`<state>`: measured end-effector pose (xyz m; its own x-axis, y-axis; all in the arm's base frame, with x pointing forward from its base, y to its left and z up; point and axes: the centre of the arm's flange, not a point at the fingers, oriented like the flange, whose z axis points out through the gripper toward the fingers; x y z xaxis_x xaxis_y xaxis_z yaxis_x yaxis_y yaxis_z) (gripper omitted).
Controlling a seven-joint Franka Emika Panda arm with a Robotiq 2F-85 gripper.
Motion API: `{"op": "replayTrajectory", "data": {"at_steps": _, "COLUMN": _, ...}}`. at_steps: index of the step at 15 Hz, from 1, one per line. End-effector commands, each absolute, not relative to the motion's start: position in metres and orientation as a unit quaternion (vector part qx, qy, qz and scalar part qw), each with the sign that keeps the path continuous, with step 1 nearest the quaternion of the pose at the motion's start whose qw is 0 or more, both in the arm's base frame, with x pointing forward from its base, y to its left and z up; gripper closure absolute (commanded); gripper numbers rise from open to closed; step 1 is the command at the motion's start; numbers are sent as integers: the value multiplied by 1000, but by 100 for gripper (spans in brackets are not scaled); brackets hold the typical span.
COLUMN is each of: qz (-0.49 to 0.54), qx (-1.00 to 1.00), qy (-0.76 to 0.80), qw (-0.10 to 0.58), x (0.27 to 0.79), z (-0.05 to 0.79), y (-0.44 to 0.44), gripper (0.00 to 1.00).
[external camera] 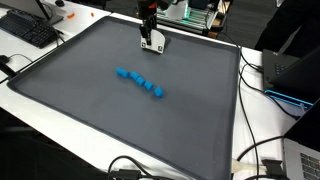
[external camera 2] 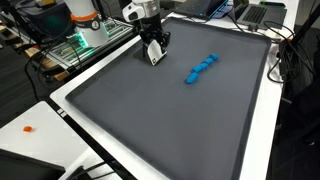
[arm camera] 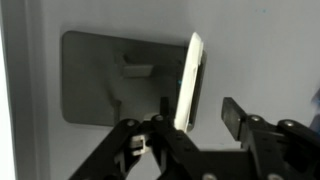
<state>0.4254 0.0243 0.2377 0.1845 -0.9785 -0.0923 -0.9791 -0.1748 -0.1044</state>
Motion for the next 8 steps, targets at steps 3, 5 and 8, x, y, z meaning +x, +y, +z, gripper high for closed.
{"op": "replayTrajectory", "data": {"at_steps": 3, "qz": 0, "qx": -826, "qy": 564, "qw": 1, "x": 428, "z": 290, "y": 24, "gripper": 1}}
{"op": "replayTrajectory", "data": {"at_steps": 5, "qz": 12, "qx": -850, "qy": 527, "qw": -15, "x": 430, "z": 308, "y": 25, "gripper": 0}}
{"op": "replayTrajectory", "data": {"at_steps": 8, "qz": 0, "qx": -891, "qy": 453, "qw": -22, "x": 438, "z": 340, "y": 26, "gripper": 0}}
